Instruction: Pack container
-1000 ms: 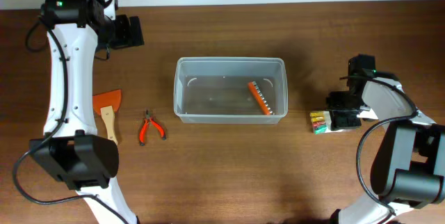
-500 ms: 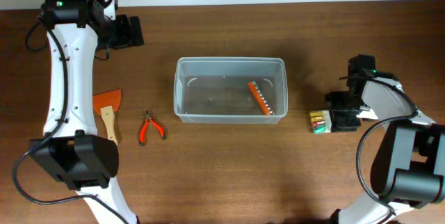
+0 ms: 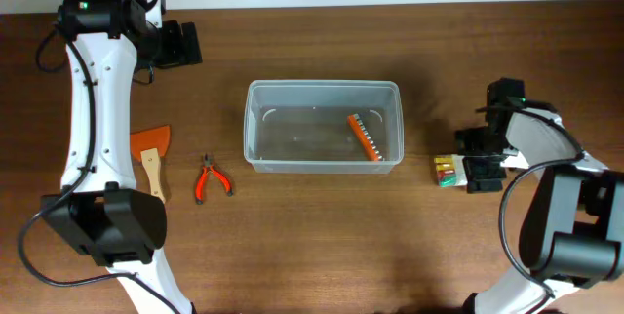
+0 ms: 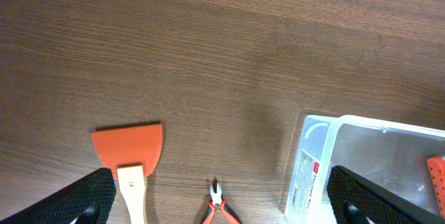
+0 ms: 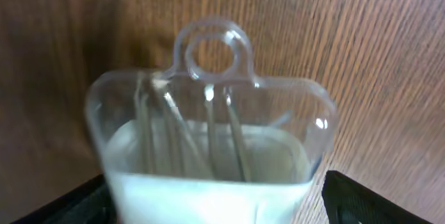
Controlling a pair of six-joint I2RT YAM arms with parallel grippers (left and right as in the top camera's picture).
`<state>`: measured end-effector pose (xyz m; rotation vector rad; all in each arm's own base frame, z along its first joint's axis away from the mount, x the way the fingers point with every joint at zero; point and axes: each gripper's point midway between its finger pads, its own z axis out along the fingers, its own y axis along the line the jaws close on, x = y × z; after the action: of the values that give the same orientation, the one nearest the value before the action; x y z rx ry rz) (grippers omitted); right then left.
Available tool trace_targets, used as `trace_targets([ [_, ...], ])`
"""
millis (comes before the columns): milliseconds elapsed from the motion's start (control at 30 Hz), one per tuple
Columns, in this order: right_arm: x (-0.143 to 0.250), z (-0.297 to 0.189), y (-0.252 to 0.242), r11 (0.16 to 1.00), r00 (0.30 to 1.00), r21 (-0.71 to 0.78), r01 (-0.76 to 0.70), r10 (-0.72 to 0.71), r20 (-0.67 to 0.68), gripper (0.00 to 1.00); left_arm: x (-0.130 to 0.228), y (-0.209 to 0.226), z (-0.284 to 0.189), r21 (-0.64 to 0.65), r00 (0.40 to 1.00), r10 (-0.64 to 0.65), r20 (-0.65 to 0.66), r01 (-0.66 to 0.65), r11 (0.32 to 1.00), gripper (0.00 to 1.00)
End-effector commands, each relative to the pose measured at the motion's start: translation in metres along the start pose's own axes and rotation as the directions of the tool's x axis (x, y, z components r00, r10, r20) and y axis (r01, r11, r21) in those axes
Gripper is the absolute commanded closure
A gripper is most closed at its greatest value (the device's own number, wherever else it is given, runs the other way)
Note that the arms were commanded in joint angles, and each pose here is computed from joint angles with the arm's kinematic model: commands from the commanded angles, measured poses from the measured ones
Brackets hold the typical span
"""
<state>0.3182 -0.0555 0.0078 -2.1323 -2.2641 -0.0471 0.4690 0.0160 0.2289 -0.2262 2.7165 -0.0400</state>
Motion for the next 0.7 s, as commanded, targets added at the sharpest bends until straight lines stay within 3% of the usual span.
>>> trace_targets([
  [0, -0.0011, 0.0122, -0.0081, 0.999, 1.000, 0.050, 0.001, -0.002, 0.011, 0.08, -0.0028, 0.0013, -0.0073, -0.008, 1.000, 0.006, 0.020, -0.005, 1.000, 0.01],
  [133, -0.0013, 0.0129, -0.0073, 0.999, 1.000, 0.048, 0.002, -0.002, 0.012, 0.10, -0.0027, 0.0010, -0.0073, -0.007, 1.000, 0.006, 0.020, -0.006, 1.000, 0.01],
  [300, -0.0014, 0.0131, -0.0069, 0.999, 1.000, 0.046, 0.002, -0.002, 0.013, 0.36, -0.0027, 0.0012, -0.0073, -0.007, 1.000, 0.006, 0.020, -0.005, 1.000, 0.01],
  [400, -0.0014, 0.0129, -0.0071, 0.999, 1.000, 0.047, 0.002, -0.002, 0.013, 0.43, -0.0028, 0.0013, -0.0073, -0.008, 1.000, 0.006, 0.020, -0.005, 1.000, 0.01],
  [533, 0.0010, 0.0129, -0.0061, 0.999, 1.000, 0.042, 0.002, -0.002, -0.001, 0.61, -0.0027, 0.0011, -0.0073, -0.007, 1.000, 0.006, 0.020, -0.006, 1.000, 0.01],
  [667, 0.0022, 0.0122, -0.0023, 1.000, 1.000, 0.028, 0.002, -0.002, -0.010, 0.59, -0.0028, 0.0013, -0.0073, -0.008, 1.000, 0.006, 0.020, -0.005, 1.000, 0.01],
])
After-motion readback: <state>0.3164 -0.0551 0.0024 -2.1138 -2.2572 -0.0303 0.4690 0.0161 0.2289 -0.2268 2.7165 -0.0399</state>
